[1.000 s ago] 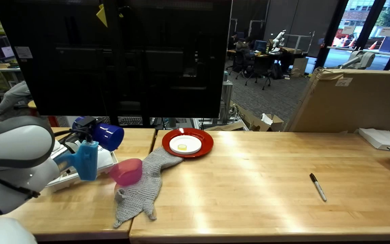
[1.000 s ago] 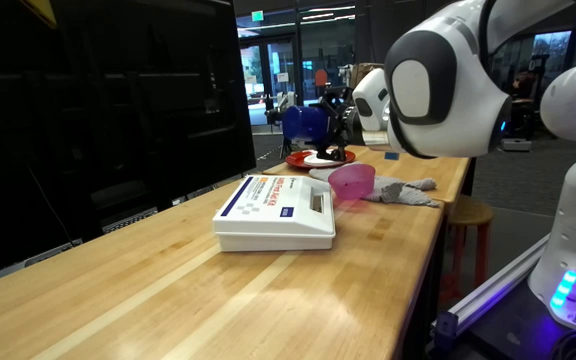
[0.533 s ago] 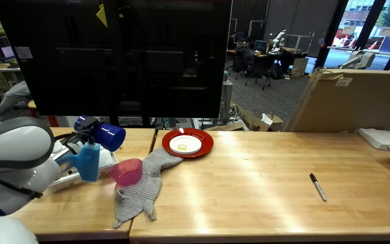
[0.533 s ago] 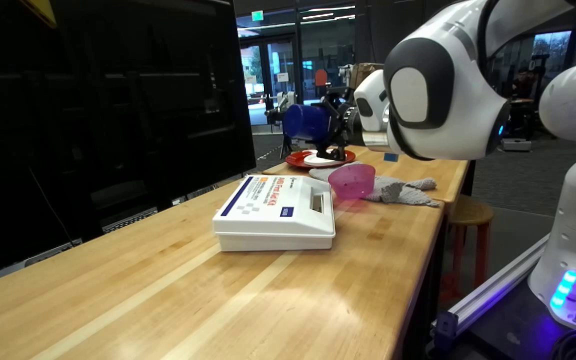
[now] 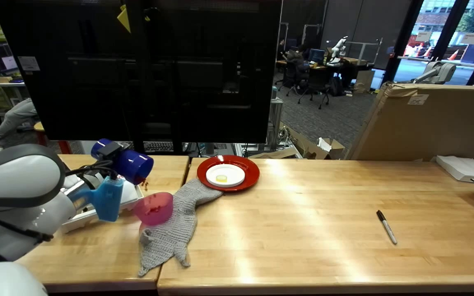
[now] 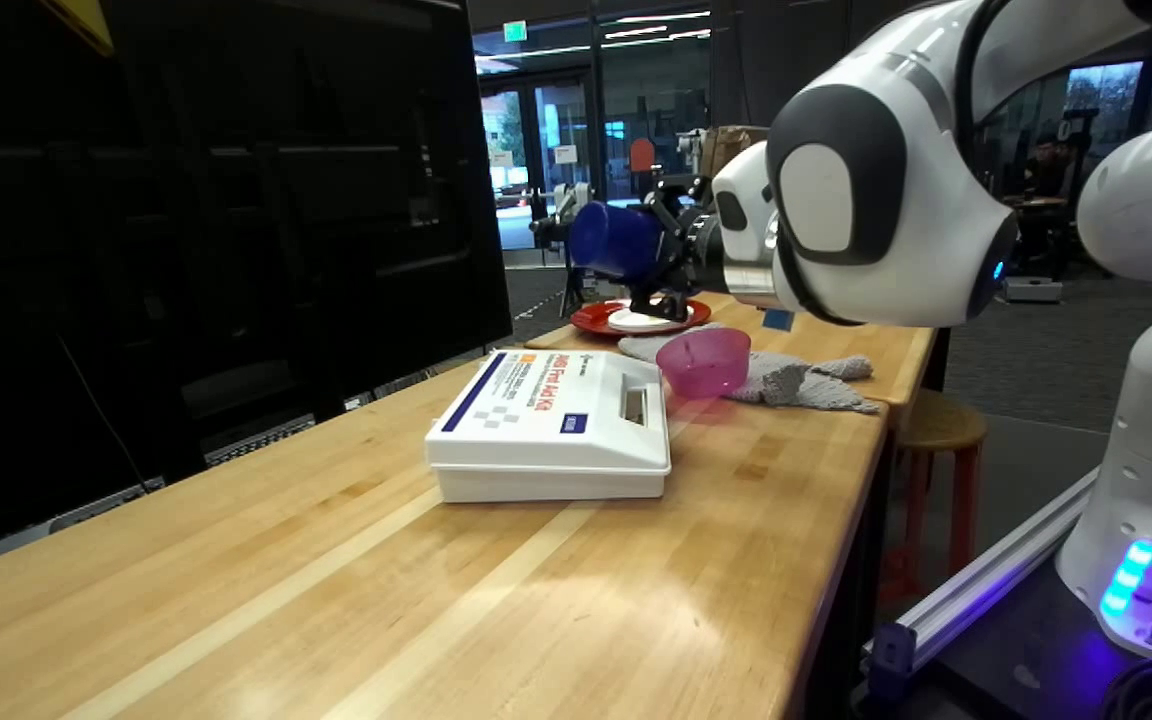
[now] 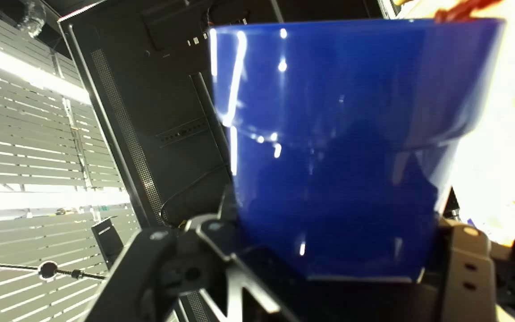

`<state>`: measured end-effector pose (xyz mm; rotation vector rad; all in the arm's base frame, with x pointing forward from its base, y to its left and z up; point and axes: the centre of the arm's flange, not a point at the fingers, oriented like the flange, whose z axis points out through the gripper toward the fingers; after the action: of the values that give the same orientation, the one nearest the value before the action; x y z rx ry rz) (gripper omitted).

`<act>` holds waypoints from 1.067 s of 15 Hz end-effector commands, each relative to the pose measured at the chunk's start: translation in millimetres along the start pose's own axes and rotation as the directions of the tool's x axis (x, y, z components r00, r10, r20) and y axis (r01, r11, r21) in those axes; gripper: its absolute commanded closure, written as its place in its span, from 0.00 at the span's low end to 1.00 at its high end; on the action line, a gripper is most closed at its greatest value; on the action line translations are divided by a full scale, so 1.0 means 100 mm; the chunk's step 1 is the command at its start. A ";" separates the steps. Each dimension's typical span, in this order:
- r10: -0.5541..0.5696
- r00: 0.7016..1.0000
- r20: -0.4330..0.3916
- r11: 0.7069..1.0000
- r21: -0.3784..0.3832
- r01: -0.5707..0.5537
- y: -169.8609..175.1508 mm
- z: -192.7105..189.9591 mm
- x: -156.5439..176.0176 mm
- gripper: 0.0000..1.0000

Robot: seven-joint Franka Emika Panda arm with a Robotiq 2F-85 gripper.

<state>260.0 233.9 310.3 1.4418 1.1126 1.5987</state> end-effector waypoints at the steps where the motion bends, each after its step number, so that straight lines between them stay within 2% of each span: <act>1: 0.066 0.998 0.007 0.997 -0.040 -0.066 0.03 -0.15 -0.14 0.42; 9: 0.104 0.995 0.002 0.992 -0.066 -0.103 0.03 -0.16 -0.15 0.42; 16: 0.171 0.985 0.018 0.977 -0.134 -0.167 0.06 -0.14 -0.23 0.42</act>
<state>264.1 230.4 311.4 1.4942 0.9395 1.6936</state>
